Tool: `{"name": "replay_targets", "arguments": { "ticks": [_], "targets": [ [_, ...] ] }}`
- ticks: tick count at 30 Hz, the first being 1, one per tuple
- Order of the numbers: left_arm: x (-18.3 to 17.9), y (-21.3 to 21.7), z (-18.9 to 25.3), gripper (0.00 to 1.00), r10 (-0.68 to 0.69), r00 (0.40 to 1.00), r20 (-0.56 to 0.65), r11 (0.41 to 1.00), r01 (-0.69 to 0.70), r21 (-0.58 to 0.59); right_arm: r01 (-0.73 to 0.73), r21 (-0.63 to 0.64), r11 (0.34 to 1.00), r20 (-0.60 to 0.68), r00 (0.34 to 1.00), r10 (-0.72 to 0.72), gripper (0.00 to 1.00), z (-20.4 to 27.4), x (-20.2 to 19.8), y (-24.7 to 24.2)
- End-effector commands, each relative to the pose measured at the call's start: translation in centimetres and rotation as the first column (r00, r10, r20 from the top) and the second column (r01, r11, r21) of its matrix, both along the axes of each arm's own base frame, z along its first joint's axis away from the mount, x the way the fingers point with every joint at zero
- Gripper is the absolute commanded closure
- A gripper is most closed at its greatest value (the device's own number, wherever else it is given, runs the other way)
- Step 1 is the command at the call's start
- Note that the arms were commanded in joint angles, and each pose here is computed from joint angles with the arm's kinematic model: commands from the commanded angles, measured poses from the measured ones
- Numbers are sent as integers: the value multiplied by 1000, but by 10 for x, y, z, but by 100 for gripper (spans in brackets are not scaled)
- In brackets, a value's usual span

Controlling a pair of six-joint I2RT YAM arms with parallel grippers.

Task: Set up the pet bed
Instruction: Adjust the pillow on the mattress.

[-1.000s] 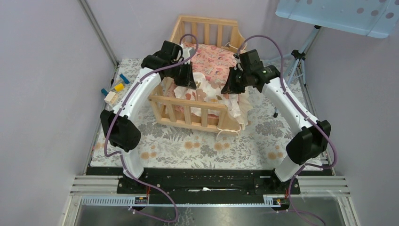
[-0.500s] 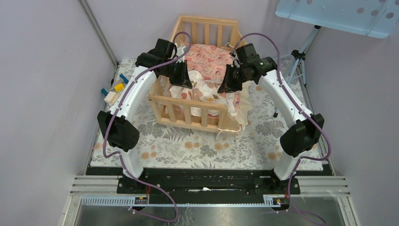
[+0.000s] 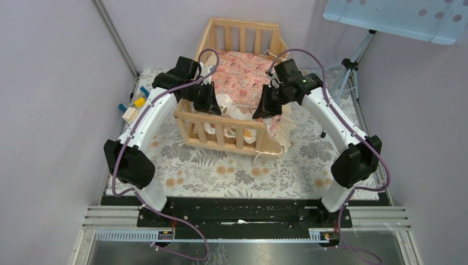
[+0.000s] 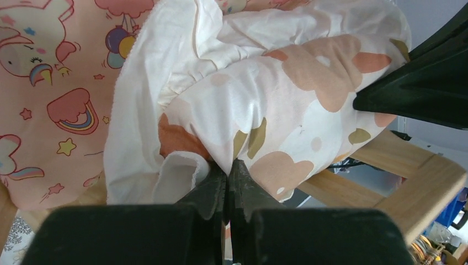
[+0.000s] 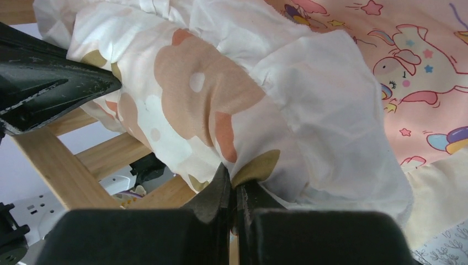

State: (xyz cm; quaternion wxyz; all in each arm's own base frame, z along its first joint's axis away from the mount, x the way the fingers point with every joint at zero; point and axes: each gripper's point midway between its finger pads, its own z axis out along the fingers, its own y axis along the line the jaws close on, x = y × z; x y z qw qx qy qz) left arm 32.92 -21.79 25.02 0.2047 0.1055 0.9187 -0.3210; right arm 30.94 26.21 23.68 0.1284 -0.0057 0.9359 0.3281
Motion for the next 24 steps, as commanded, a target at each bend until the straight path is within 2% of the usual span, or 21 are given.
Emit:
{"name": "replay_targets", "arguments": {
  "ticks": [1,3,7,11,14,18,19,21,24],
  "targets": [
    [-17,9,-17,100,-24,999,-38,999,25,35,-40,6,999,-30,999,40,98,0,-27,1],
    [-21,10,-26,100,-32,998,-58,998,35,47,-51,-7,999,-46,998,51,94,-7,-32,0],
    [-29,11,-41,100,-45,995,-94,996,53,76,-74,-33,997,-71,995,71,74,-20,-41,1],
    [-34,13,-52,99,-46,992,-116,993,58,103,-79,-73,994,-84,994,72,59,-32,-42,-5],
    [-33,18,-58,85,-31,992,-118,990,47,132,-85,-107,991,-89,993,75,44,-39,-42,-9],
    [-28,22,-53,70,-12,996,-86,988,25,154,-63,-148,987,-36,998,58,39,-30,-34,-16],
    [-24,23,-49,67,-1,998,-66,987,12,162,-54,-156,986,-15,998,53,36,-24,-30,-17],
    [-15,25,-35,60,24,1000,-18,985,-21,170,-48,-178,983,13,999,51,25,-13,-25,-20],
    [0,27,-4,51,60,995,79,985,-72,159,-33,-212,977,61,997,47,17,1,-18,-26]
  ]
}}
